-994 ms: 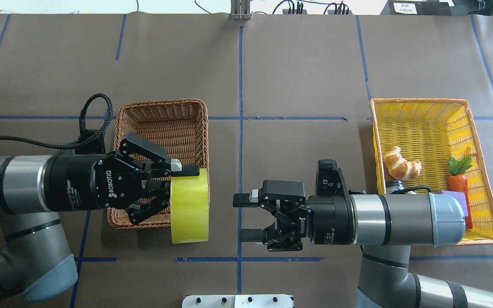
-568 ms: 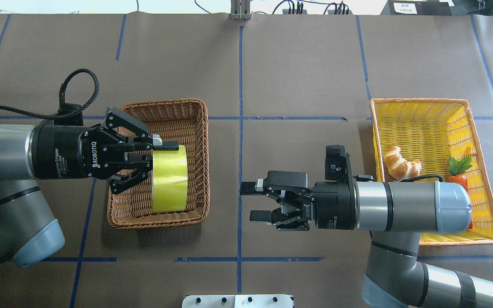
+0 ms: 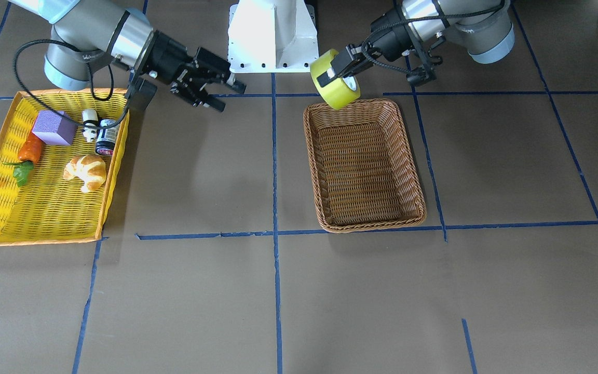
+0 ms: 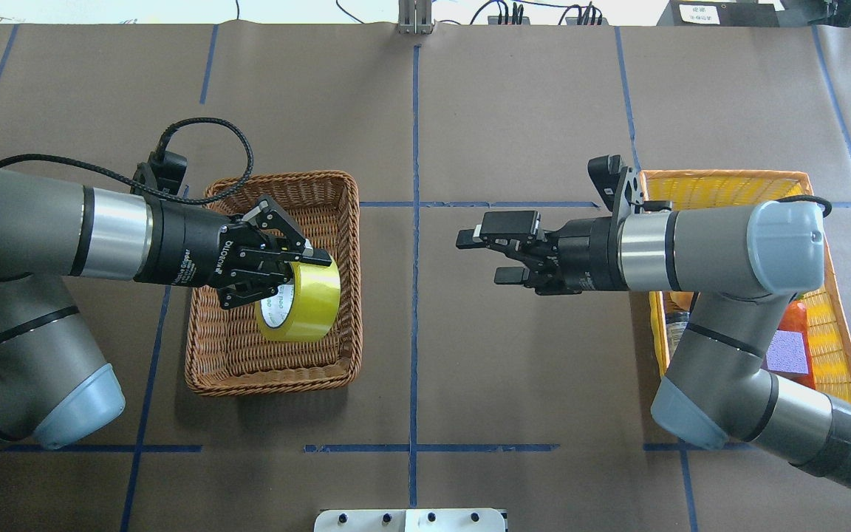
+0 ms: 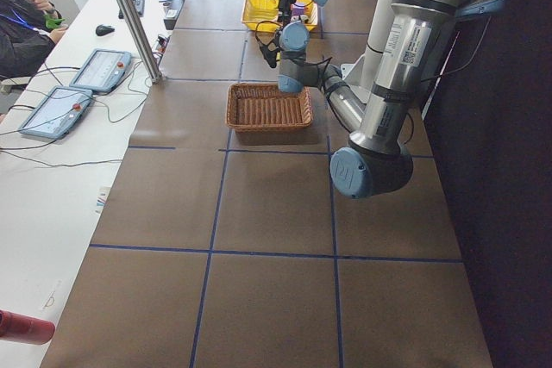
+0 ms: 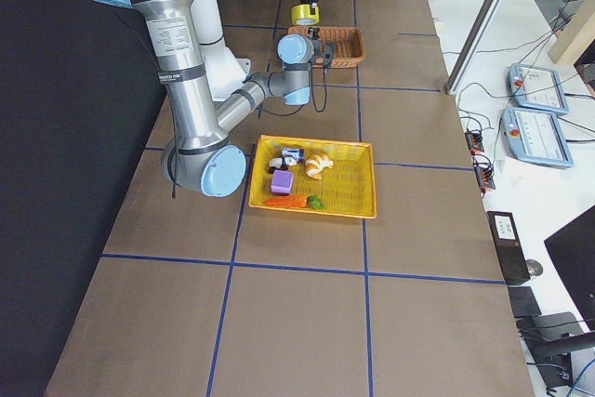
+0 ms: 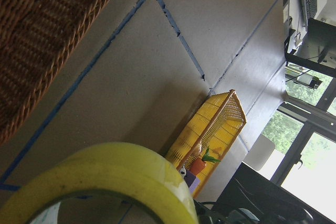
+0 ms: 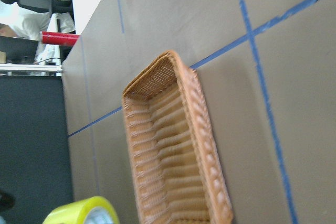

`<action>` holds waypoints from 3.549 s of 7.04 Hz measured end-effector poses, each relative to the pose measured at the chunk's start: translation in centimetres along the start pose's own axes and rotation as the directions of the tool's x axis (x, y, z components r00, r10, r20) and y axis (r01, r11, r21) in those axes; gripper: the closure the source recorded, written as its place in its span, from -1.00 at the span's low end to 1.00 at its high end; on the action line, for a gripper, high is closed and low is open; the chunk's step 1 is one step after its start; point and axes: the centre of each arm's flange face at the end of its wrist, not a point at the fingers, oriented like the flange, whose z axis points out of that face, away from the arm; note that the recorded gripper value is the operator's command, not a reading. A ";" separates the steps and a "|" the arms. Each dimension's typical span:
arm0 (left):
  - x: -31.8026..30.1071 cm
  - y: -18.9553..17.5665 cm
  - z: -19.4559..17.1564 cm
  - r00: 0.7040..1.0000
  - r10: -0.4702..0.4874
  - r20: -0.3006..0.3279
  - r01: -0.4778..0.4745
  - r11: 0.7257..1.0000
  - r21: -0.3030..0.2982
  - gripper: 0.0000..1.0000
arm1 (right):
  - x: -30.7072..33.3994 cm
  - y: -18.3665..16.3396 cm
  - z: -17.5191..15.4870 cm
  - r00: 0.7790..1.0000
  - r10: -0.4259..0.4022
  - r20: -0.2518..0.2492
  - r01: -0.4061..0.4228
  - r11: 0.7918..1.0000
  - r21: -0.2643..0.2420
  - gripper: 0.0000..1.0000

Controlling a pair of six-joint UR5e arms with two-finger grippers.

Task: Move tape to another basket

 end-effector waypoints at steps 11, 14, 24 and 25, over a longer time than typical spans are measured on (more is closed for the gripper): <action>-4.8 -3.9 13.7 0.655 0.385 0.650 -0.567 0.819 0.086 -0.99 | 8.7 -16.8 -10.6 0.686 -0.434 -0.585 0.395 0.896 -0.202 -1.00; -4.6 -3.5 13.3 0.638 0.403 0.656 -0.599 0.795 0.095 -1.00 | 10.1 -17.6 -12.5 0.680 -0.447 -0.582 0.394 0.891 -0.224 -1.00; -11.1 -21.2 -25.0 0.521 0.555 0.649 -0.576 0.789 -0.213 -1.00 | 27.8 -22.7 -42.1 0.672 -0.411 -0.616 0.314 0.912 -0.265 -1.00; -14.2 -23.6 -28.9 0.547 0.553 0.628 -0.561 0.799 -0.216 -1.00 | 29.9 -22.2 -43.9 0.687 -0.360 -0.632 0.273 0.933 -0.234 -1.00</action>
